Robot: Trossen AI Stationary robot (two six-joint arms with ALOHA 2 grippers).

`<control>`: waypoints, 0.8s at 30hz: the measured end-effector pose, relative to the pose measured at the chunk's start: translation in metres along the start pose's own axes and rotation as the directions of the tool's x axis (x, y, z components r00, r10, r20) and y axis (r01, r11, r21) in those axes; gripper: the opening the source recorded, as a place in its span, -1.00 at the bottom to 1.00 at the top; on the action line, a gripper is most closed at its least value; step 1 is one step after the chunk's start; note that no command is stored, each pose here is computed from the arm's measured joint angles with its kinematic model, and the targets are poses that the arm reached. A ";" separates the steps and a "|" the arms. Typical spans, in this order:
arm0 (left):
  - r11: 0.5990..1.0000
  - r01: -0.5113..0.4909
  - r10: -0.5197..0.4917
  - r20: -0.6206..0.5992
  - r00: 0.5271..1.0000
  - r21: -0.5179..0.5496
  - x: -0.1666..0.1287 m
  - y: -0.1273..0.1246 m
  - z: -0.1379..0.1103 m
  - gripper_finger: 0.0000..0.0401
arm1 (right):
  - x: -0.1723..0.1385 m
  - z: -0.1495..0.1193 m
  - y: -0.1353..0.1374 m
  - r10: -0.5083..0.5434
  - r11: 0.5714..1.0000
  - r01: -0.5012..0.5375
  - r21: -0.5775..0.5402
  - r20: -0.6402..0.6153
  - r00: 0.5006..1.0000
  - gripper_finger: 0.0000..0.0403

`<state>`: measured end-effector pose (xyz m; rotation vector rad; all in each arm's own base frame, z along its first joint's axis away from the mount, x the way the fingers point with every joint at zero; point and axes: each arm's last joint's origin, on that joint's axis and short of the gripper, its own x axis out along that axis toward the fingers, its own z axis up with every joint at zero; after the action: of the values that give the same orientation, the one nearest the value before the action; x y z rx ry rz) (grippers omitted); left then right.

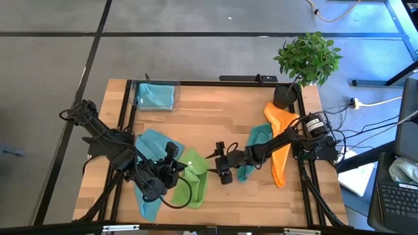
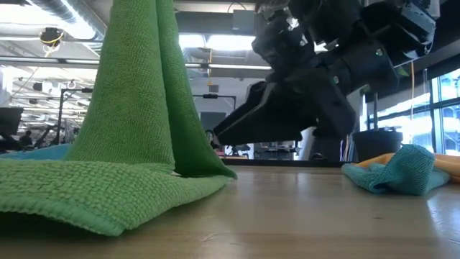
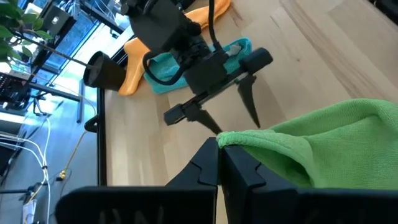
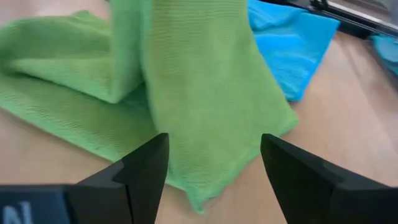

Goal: Fold microfiber towels
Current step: Fold the green microfiber cloth

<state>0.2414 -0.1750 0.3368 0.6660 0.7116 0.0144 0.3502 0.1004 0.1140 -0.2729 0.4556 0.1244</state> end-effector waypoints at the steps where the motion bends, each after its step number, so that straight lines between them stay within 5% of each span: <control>1: 1.000 0.000 0.000 -0.001 1.000 0.000 0.000 0.000 0.000 -1.00 | 0.000 0.000 0.002 0.007 1.000 -0.007 -0.003 -0.001 1.000 0.28; 9: 1.000 0.000 0.000 -0.006 1.000 0.002 0.000 0.000 -0.001 -1.00 | 0.007 -0.011 0.011 0.060 0.998 -0.060 -0.016 -0.012 0.998 0.28; 15: 1.000 0.000 0.000 -0.006 1.000 -0.014 0.000 0.000 -0.001 -1.00 | 0.013 -0.013 0.010 -0.014 1.000 0.014 -0.007 0.049 0.999 0.27; 24: 1.000 0.000 0.000 -0.008 1.000 -0.018 0.000 0.000 -0.001 -1.00 | 0.014 -0.014 0.010 -0.007 0.999 0.009 -0.036 0.046 0.999 0.00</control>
<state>0.2408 -0.1744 0.3362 0.6487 0.7188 0.0236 0.3547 0.1069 0.0935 -0.3065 0.4066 0.1307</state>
